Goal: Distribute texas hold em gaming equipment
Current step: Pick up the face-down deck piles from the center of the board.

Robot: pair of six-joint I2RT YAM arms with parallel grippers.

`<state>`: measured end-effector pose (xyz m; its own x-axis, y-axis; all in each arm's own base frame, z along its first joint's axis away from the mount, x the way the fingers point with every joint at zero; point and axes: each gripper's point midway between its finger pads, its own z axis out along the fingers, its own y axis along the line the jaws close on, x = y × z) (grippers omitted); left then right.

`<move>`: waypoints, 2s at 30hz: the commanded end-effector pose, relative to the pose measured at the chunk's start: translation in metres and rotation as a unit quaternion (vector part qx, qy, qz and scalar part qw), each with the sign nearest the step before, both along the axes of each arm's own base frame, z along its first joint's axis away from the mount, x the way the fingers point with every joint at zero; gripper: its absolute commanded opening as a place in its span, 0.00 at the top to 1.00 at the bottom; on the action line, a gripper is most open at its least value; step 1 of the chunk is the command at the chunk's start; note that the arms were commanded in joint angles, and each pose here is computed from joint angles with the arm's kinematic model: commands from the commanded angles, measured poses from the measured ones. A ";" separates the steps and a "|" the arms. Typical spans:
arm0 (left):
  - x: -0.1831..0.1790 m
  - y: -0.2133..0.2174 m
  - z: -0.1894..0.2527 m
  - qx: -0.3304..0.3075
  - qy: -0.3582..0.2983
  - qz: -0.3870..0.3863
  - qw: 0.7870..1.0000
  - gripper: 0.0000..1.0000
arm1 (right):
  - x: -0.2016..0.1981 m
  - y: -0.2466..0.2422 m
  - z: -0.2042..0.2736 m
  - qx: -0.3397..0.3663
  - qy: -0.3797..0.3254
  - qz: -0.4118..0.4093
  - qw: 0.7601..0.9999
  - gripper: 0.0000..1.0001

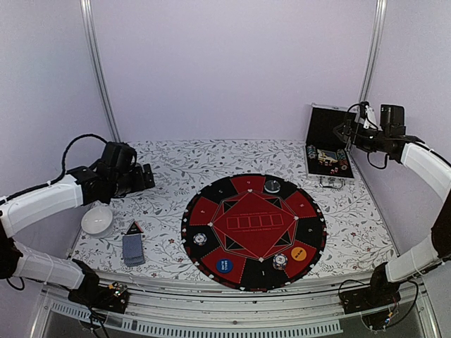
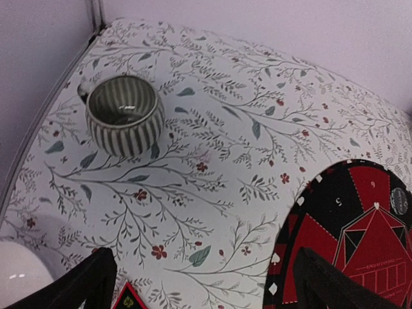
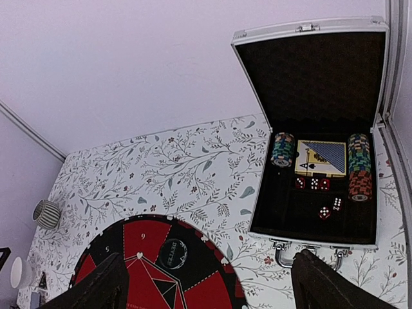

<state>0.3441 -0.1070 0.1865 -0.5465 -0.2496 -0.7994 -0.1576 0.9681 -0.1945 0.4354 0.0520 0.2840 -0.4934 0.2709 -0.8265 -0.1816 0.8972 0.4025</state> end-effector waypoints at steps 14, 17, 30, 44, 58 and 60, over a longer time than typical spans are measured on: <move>-0.136 0.035 -0.126 0.019 0.301 0.141 0.943 0.02 | -0.017 0.011 -0.018 -0.016 -0.005 0.039 0.999 0.11; -0.145 0.029 -0.141 -0.003 0.323 0.132 0.937 0.02 | -0.018 0.010 -0.022 -0.017 -0.003 0.039 0.999 0.10; -0.158 0.014 -0.163 -0.050 0.340 0.094 0.934 0.02 | -0.017 0.010 -0.026 -0.015 0.002 0.037 0.999 0.10; -0.179 0.011 -0.190 -0.057 0.389 0.084 0.915 0.11 | -0.017 0.009 -0.027 -0.016 0.002 0.034 0.999 0.10; -0.181 0.011 -0.189 -0.050 0.387 0.071 0.918 0.31 | -0.016 0.009 -0.026 -0.013 0.003 0.033 0.999 0.10; -0.179 0.010 -0.187 -0.051 0.382 0.068 0.920 0.36 | -0.017 0.009 -0.026 -0.012 0.003 0.033 0.999 0.10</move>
